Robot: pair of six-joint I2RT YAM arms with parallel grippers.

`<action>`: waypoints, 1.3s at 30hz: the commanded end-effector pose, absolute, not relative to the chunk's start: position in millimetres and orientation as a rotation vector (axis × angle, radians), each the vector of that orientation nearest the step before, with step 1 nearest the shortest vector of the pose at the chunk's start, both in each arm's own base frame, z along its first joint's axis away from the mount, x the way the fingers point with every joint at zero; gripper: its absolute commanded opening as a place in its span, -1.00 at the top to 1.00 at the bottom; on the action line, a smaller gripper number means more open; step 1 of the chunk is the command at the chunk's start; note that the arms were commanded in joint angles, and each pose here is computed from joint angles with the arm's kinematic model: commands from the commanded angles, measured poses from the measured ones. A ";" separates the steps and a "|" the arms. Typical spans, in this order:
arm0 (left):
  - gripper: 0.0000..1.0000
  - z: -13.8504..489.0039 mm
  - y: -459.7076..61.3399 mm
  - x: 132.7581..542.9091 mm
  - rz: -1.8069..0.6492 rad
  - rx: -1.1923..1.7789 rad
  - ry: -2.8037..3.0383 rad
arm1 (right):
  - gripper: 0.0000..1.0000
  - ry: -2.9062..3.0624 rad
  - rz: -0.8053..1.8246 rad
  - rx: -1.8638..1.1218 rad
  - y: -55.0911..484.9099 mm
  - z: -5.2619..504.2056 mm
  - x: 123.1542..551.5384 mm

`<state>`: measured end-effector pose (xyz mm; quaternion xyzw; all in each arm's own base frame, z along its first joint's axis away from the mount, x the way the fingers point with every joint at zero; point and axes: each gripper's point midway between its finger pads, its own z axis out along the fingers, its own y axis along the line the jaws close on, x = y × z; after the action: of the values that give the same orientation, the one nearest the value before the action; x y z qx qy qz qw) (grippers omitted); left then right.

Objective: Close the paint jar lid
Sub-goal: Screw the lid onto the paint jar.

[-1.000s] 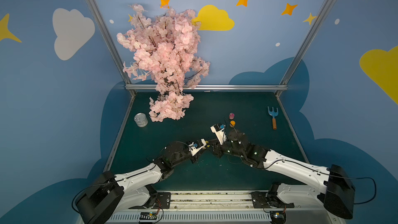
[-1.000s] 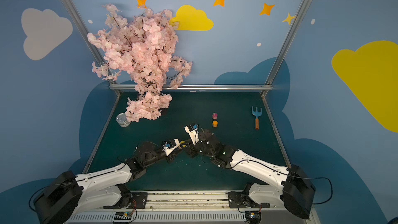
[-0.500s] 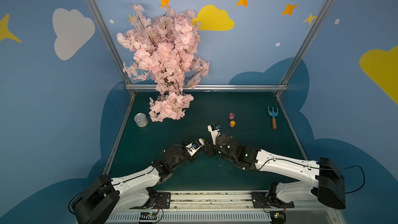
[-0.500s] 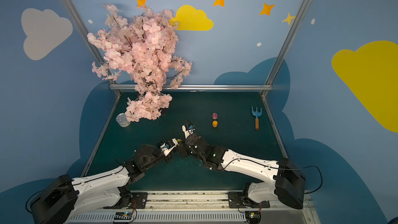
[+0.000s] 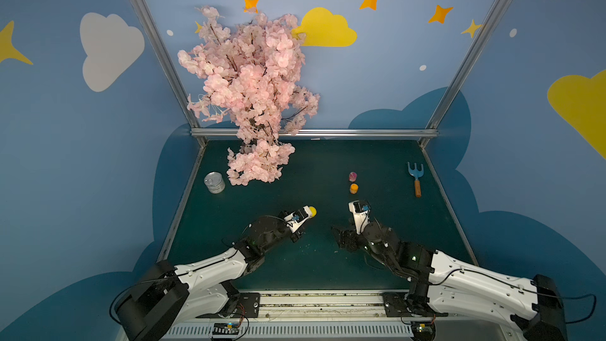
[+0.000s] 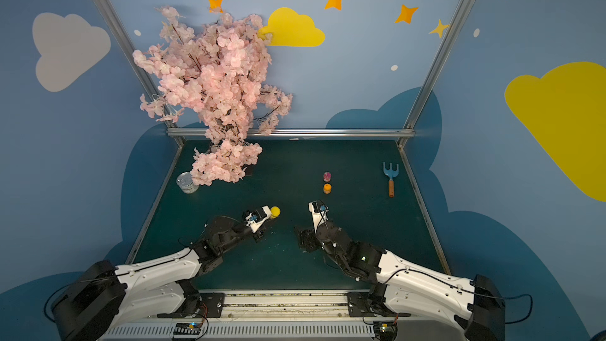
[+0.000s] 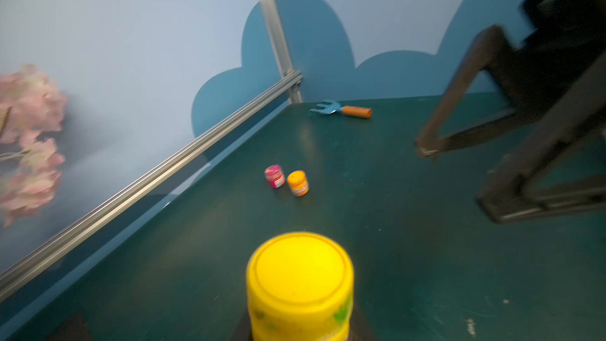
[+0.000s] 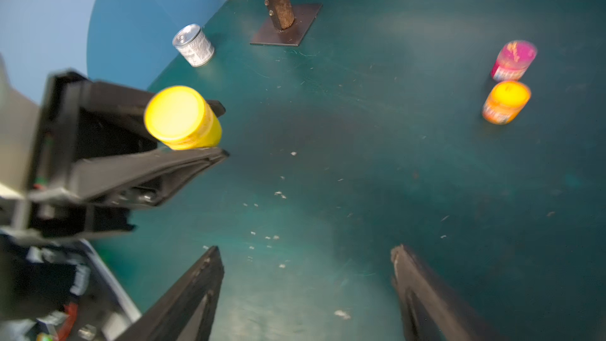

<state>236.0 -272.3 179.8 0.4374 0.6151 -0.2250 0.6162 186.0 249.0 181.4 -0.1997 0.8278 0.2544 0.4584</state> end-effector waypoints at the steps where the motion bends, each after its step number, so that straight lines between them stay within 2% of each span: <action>1: 0.34 197.2 -294.7 199.9 -0.750 1.142 1.268 | -0.64 1.808 0.693 -0.804 267.8 209.0 171.0; 5: 0.35 196.1 -307.3 174.8 -0.907 1.269 1.227 | -0.64 1.612 0.798 -1.026 280.4 225.6 146.5; 8: 0.35 191.5 -309.1 174.8 -0.921 1.280 1.240 | -0.63 1.480 0.838 -1.132 281.3 234.8 131.9; 14: 0.34 188.2 -312.2 172.6 -0.947 1.303 1.250 | -0.40 1.371 0.907 -1.251 278.7 248.8 117.2; 22: 0.34 187.4 -313.3 170.8 -0.964 1.318 1.251 | -0.22 1.421 0.939 -1.311 288.5 240.8 126.6; 39: 0.34 185.8 -314.5 171.5 -0.963 1.320 1.261 | -0.02 1.452 0.928 -1.310 302.6 236.2 142.6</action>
<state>170.0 -310.9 177.6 0.5487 0.5314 -0.3954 0.5102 138.2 298.6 218.9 -0.5366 0.6061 0.3759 0.4510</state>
